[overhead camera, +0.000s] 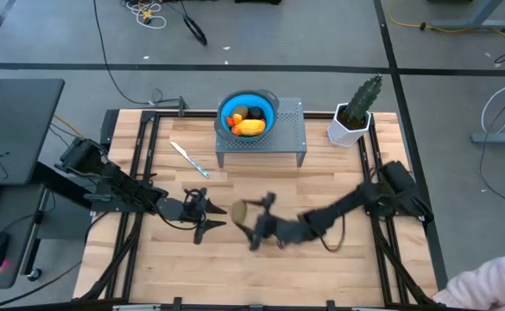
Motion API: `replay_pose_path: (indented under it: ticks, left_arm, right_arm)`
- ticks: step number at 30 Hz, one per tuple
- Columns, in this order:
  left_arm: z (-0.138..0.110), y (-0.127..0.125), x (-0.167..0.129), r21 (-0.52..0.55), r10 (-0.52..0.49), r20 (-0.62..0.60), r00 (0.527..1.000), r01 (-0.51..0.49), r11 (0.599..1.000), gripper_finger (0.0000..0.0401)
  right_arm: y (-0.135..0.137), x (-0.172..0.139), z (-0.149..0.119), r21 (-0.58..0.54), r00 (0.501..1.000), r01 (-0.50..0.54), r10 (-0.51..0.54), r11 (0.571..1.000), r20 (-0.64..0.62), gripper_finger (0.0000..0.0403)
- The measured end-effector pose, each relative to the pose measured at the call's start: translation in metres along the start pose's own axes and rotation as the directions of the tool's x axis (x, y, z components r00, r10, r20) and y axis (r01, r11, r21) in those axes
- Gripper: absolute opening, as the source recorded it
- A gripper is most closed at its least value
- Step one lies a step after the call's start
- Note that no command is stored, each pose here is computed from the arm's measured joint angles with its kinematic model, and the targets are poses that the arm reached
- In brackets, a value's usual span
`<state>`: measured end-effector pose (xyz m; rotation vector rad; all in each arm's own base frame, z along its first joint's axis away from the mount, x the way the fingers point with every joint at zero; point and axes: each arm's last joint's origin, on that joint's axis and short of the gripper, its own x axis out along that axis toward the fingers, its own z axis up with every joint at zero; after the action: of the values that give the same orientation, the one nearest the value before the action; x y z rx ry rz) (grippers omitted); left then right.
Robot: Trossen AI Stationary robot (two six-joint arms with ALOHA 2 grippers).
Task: Pick & Place Fruit
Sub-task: Put the green kiwi into the blue strainer bowl
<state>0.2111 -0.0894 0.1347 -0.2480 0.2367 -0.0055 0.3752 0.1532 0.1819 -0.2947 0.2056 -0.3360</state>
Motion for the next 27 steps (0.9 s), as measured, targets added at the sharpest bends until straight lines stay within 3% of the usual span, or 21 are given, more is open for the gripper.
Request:
replay_pose_path:
  ticks: [5,11,14,19,27]
  left_arm:
    - [-0.002,-0.005,-0.002,0.011,-0.053,-0.02,0.998,0.053,0.999,0.0178]
    - [-0.003,-0.008,-0.003,0.062,-0.048,-0.016,0.999,0.049,0.997,0.0178]
    - [-0.003,-0.007,-0.003,0.065,-0.021,-0.006,1.0,0.022,0.998,0.0178]
    - [-0.003,-0.008,-0.004,0.064,-0.019,-0.005,1.0,0.019,0.998,0.0178]
    - [-0.004,-0.011,-0.005,0.081,-0.034,-0.009,0.999,0.035,0.996,0.0178]
  right_arm:
    - [-0.044,0.026,0.041,-0.054,0.996,0.021,-0.016,0.998,0.09,0.0336]
    - [-0.11,0.036,0.086,-0.082,0.965,0.232,-0.219,0.969,0.143,0.0336]
    - [-0.147,0.05,0.082,-0.071,0.944,0.317,-0.307,0.946,0.118,0.0336]
    - [-0.2,0.071,0.065,-0.068,0.926,0.375,-0.37,0.925,0.071,0.0336]
    - [-0.245,0.086,0.039,0.026,0.948,0.318,-0.317,0.948,-0.035,0.0336]
